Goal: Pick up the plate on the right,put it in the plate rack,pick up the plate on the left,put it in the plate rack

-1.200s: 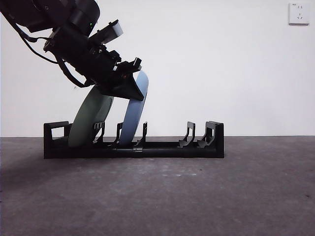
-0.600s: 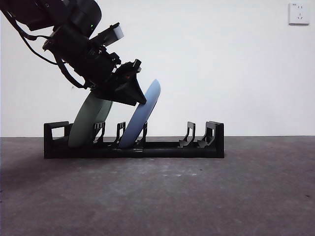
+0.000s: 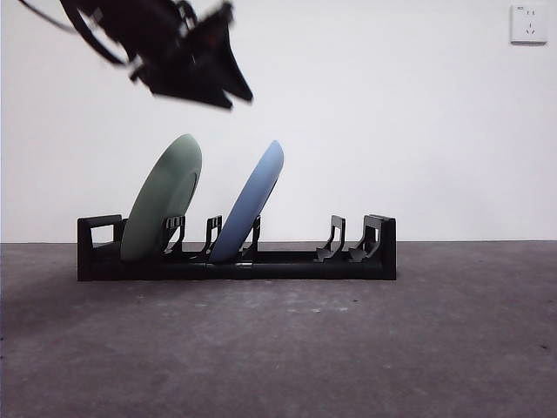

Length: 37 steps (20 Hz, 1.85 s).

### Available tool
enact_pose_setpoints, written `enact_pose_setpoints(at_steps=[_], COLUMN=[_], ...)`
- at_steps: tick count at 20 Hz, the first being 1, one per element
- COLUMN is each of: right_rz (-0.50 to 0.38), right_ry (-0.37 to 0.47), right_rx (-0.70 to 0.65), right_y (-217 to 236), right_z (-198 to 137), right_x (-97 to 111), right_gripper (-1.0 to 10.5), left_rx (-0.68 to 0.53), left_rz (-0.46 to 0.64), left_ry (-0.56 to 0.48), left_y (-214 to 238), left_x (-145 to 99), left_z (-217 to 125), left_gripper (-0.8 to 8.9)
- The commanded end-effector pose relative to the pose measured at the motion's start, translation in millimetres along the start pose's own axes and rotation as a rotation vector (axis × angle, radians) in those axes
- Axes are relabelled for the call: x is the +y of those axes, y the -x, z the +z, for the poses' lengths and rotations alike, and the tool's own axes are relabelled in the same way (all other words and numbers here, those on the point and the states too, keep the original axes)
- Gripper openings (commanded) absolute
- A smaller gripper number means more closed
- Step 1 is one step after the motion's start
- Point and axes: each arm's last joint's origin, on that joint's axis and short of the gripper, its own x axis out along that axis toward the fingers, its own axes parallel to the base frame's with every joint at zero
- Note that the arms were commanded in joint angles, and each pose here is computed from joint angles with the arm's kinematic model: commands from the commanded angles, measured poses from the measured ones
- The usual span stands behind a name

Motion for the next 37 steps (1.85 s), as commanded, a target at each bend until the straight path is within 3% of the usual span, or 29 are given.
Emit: enact_pose_setpoints(at_steps=[1, 7, 14, 18, 26, 27, 31, 33, 35, 37], right_rz=[0.002, 0.003, 0.006, 0.007, 0.014, 0.014, 0.014, 0.014, 0.014, 0.017], right_ry=[0.018, 0.022, 0.032, 0.029, 0.023, 0.022, 0.023, 0.023, 0.023, 0.023], right_rx=[0.001, 0.015, 0.042, 0.053, 0.057, 0.058, 0.058, 0.059, 0.059, 0.06], right_y=[-2, -2, -2, -5, -6, -6, -6, -6, -7, -7], right_z=[1, -1, -3, -4, -5, -5, -5, -5, -5, -5], right_x=[0, 0, 0, -1, -1, -1, -1, -1, -1, -1], right_gripper=[5.4, 5.4, 5.4, 5.3, 5.3, 4.7, 0.3, 0.0, -0.1, -0.1], left_rx=[-0.005, 0.017, 0.017, -0.032, 0.002, 0.005, 0.014, 0.014, 0.015, 0.015], left_rz=[-0.013, -0.016, -0.015, -0.011, -0.014, -0.014, -0.015, -0.015, -0.015, -0.015], left_ry=[0.0, 0.007, 0.007, -0.009, 0.002, 0.003, 0.006, 0.006, 0.006, 0.005], left_y=[32, 136, 239, 264, 260, 259, 256, 256, 256, 256], left_x=[-13, -46, -82, -91, -89, -89, -88, -88, -88, -88], left_z=[9, 15, -14, -23, -24, -23, -23, -23, -23, -23], left_gripper=[1.93, 1.93, 1.99, 2.0, 1.89, 1.89, 1.84, 1.65, -0.17, -0.08])
